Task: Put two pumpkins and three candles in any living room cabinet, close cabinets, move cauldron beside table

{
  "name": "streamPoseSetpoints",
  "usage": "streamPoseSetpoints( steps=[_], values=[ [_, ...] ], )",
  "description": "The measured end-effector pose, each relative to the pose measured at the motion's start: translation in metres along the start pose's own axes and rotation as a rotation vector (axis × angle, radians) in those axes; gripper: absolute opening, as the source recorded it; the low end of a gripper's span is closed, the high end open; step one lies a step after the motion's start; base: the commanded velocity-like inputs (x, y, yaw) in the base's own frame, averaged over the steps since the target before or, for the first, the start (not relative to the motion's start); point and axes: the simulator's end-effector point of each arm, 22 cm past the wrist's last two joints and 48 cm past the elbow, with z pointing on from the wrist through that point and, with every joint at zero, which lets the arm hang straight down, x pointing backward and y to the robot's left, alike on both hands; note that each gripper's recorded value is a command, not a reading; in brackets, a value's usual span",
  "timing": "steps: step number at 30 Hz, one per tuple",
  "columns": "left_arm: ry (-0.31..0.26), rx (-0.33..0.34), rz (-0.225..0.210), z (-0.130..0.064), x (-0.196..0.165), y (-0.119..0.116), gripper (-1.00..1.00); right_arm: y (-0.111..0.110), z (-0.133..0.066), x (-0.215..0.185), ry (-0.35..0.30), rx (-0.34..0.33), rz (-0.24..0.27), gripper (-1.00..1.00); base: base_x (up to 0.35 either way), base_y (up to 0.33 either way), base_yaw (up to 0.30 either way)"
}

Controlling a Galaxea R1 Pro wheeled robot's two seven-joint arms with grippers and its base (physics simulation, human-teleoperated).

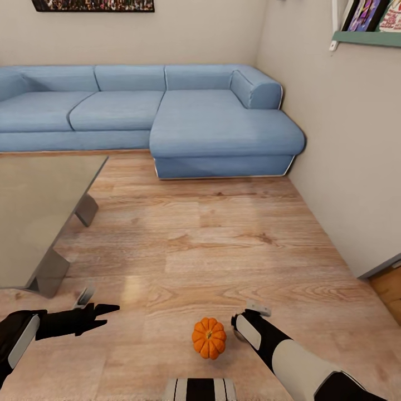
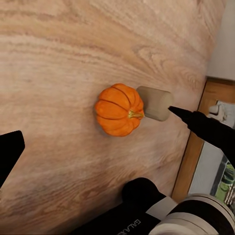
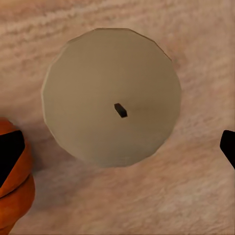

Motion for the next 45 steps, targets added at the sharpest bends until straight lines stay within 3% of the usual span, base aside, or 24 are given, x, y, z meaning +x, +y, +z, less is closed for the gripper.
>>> streamPoseSetpoints(
  steps=[7,18,24,28,37,39,40,45],
  values=[
    [0.018,-0.010,-0.021,0.008,0.006,0.011,1.00,-0.003,0.011,0.006,-0.004,0.018,-0.031,1.00,0.000,0.000,0.000],
    [0.029,-0.016,-0.032,0.012,0.009,0.018,1.00,0.000,0.018,0.007,-0.015,0.012,-0.027,1.00,0.000,0.000,0.000],
    [0.028,-0.017,-0.031,0.012,0.009,0.018,1.00,0.022,0.018,0.005,-0.035,-0.097,-0.014,1.00,0.000,0.000,0.000],
    [0.028,-0.017,-0.030,0.012,0.009,0.018,1.00,0.025,0.019,0.007,-0.033,-0.118,-0.014,1.00,0.000,0.000,0.000],
    [0.043,-0.027,-0.048,0.018,0.013,0.028,1.00,0.023,0.029,0.013,-0.030,-0.108,-0.036,1.00,0.000,0.000,0.000],
    [0.047,-0.030,-0.053,0.020,0.015,0.031,1.00,0.016,0.031,0.012,-0.042,-0.068,-0.050,1.00,0.000,0.000,0.000],
    [0.047,-0.030,-0.053,0.020,0.015,0.031,1.00,0.018,0.031,0.012,-0.041,-0.076,-0.029,1.00,0.000,0.000,0.000],
    [0.047,-0.030,-0.053,0.020,0.015,0.031,1.00,0.011,0.033,0.011,-0.047,-0.053,-0.031,1.00,0.000,0.000,0.000]
  ],
)
